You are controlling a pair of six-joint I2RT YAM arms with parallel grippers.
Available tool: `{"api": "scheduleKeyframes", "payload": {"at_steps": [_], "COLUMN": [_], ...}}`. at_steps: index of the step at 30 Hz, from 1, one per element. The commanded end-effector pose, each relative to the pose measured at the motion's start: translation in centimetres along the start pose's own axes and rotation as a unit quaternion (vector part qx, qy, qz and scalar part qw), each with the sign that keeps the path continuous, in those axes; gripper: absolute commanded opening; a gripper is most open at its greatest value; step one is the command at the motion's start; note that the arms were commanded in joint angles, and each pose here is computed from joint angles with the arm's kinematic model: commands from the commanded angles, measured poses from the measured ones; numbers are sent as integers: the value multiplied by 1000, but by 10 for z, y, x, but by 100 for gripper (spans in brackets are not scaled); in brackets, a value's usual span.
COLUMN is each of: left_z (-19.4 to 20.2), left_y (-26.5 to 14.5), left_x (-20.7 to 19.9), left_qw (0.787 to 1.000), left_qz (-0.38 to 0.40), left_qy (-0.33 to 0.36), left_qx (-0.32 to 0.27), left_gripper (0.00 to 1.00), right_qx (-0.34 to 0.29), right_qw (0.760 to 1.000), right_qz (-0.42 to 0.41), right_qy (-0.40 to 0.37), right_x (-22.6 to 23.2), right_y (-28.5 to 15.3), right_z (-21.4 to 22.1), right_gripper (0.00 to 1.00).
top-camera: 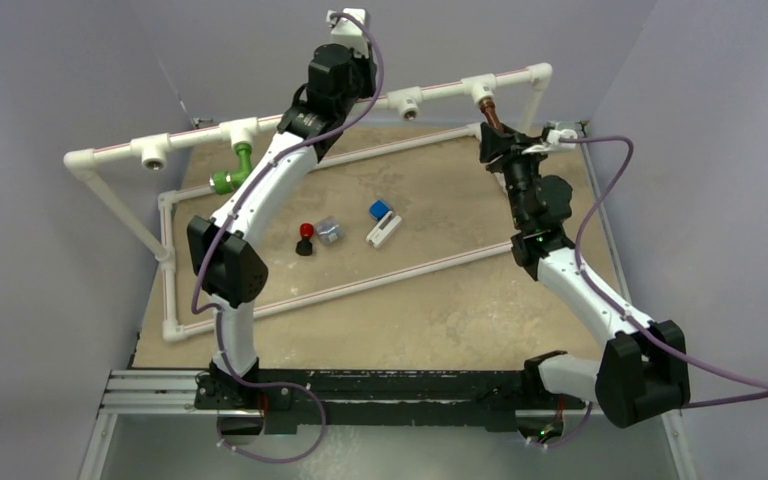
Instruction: Install the water faucets
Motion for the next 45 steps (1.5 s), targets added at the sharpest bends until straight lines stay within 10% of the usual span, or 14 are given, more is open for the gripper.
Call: {"api": "scheduleKeyframes", "payload": {"at_steps": [1,18,24,29,32,45], "left_z": [116,119,118,121,123,123], "left_y": [-4,-3,-3,-3,-3,-4], "left_x": [-7,-9,-8,-8,-8,-4], "left_qw": [979,978,979,978,978,977], "left_qz": [57,62,61,62,62,63], "left_qy": [16,14,13,13,13,8], "left_qx": [194,197,195,200,201,202], "left_gripper": [17,17,17,17,17,17], "right_qx": [-17,13,-9,-21,-20,8], "right_qw": [979,883,935,979,992,996], "right_qz": [-50,-76,-68,-62,-73,13], "right_qy": [197,464,347,193,100,-91], "right_x": [38,67,70,64,62,18], "right_y": [-7,-13,-6,-8,-13,-16], "right_z": [-15,-26,-48,-58,-61,-46], "right_gripper": [0,0,1,48,61,72]}}
Point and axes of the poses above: each gripper's point midway between its finger pads, its own y axis out along the fingers, its own x axis along the line the jaws close on, z = x × y, the point moved 4 cm from there along -y, back along the fingers, and after that the axes turned 12 degrees about y, right-handed, at the moved point
